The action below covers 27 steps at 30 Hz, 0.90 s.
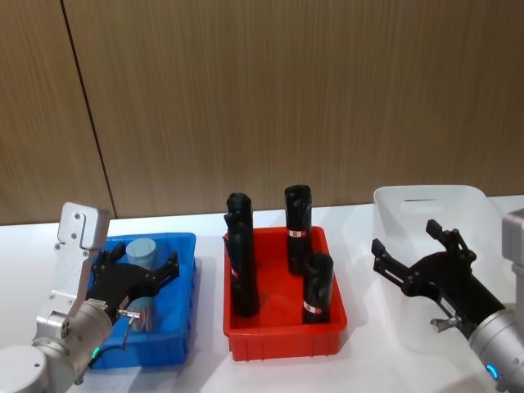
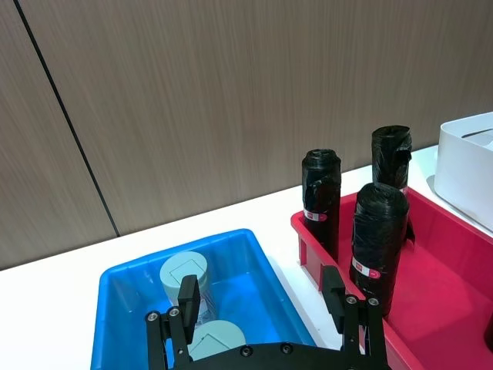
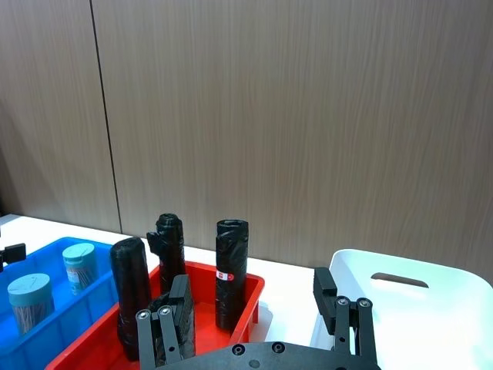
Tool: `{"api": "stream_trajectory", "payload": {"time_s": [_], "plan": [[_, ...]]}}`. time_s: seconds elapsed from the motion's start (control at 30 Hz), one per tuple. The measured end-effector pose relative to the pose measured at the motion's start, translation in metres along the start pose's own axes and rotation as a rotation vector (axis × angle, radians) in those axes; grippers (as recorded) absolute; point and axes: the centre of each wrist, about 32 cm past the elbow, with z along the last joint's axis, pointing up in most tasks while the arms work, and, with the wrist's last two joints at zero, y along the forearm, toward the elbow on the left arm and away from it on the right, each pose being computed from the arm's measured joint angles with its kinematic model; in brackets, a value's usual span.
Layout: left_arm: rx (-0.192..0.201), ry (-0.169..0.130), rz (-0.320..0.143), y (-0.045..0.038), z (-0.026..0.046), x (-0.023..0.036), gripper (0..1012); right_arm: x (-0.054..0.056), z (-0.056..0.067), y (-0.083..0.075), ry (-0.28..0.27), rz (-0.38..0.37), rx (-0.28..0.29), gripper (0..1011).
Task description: Pick the cotton swabs from the blue box and place them into the white box.
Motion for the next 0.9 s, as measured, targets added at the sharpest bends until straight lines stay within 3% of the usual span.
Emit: {"api": "stream_trajectory", "payload": {"time_s": [0.5,0.9], "plan": [[0.017,0.001,0.005,-0.0004,-0.0042,0.0001,1004,0.0,0.0,0.0,0.0,0.0,0.0,1002],[0.063,0.018,0.016,-0.0051,-0.0075,0.0056,1004,0.0,0.0,0.0,0.0,0.0,0.0,1002]]}}
